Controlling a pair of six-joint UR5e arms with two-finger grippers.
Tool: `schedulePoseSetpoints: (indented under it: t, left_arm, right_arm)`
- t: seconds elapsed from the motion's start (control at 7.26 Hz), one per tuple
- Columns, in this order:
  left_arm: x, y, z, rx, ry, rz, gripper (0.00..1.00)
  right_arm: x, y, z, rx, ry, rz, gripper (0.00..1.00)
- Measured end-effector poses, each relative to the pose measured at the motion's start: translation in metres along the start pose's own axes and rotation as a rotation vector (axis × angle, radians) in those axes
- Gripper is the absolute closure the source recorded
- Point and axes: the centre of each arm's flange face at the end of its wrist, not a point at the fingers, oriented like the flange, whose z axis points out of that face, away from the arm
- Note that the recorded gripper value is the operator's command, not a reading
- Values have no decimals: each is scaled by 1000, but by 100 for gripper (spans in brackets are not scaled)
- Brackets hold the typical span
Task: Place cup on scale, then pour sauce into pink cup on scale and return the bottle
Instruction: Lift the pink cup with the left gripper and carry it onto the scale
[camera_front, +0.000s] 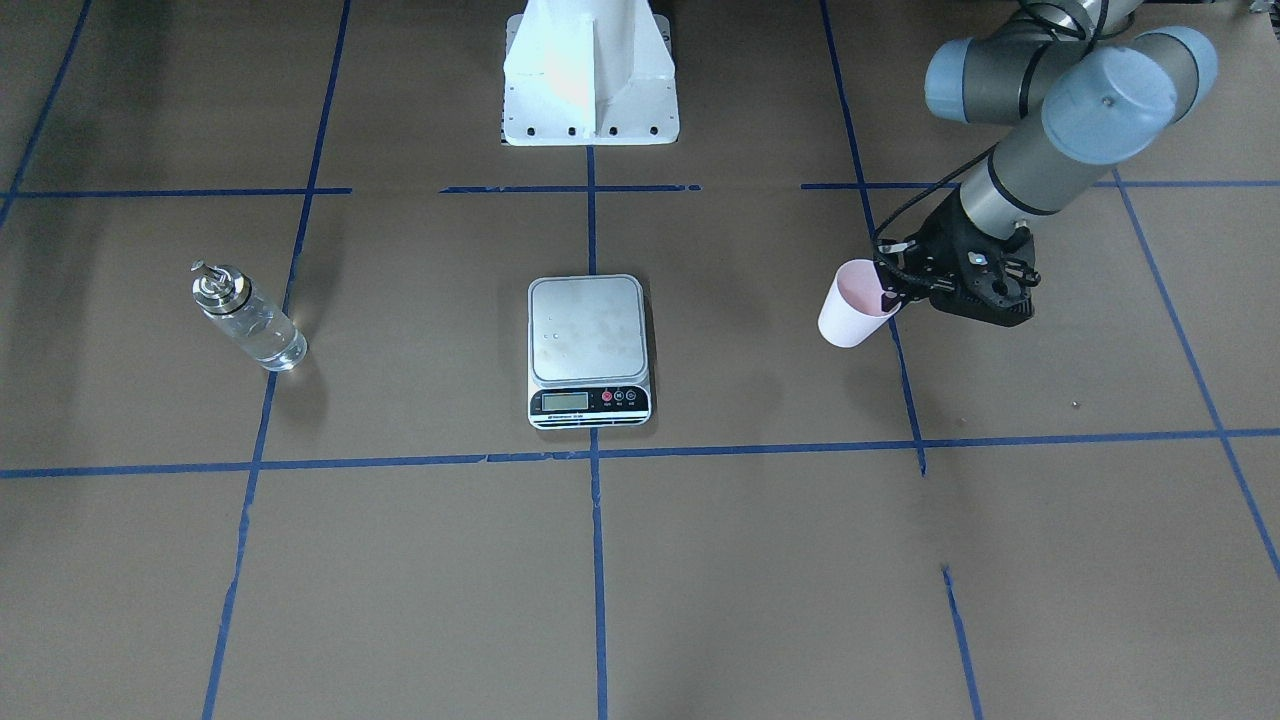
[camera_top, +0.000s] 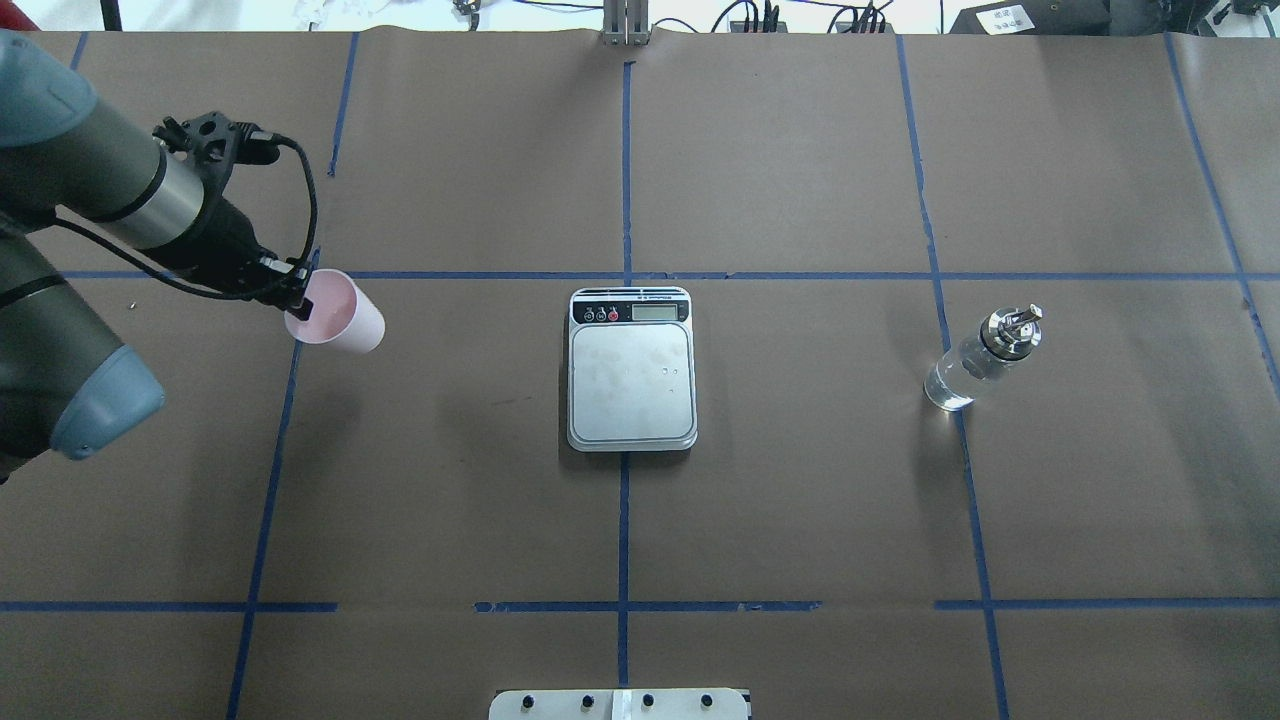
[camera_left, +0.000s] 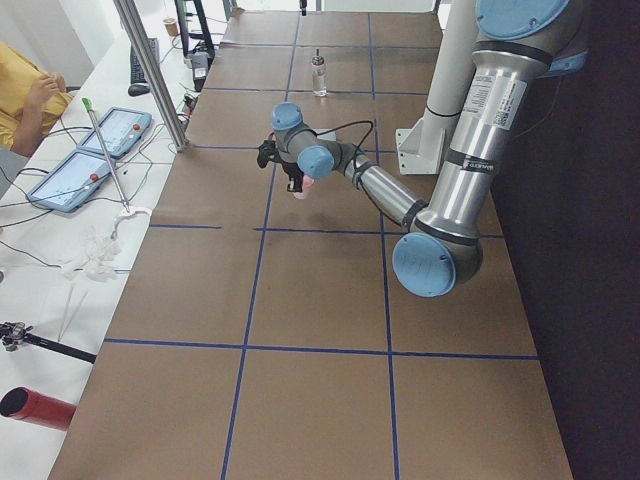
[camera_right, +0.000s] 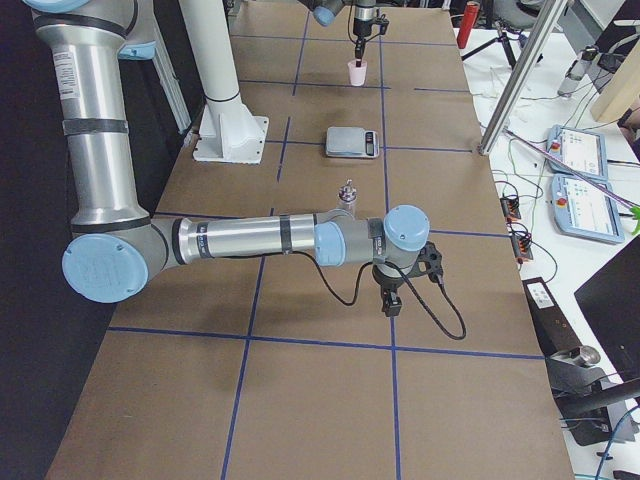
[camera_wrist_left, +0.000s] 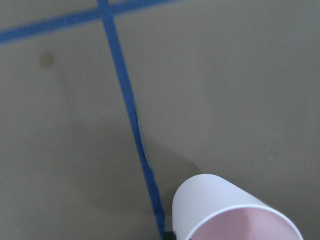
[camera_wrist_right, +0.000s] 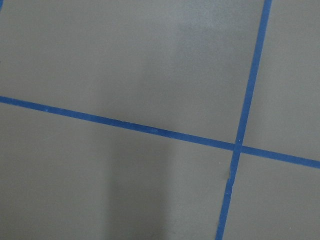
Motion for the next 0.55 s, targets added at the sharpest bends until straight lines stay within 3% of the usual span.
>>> schedulePoseSetpoints:
  t: [0.28,0.55]
  left_arm:
    - [101,0,6,15,58,-88,100]
    - [173,-8,36,-27,77,-144,100]
  right_arm:
    - [-1,-1,0,12,-5,-14,0]
    - [-1,-2,2,19,-7,-25,0]
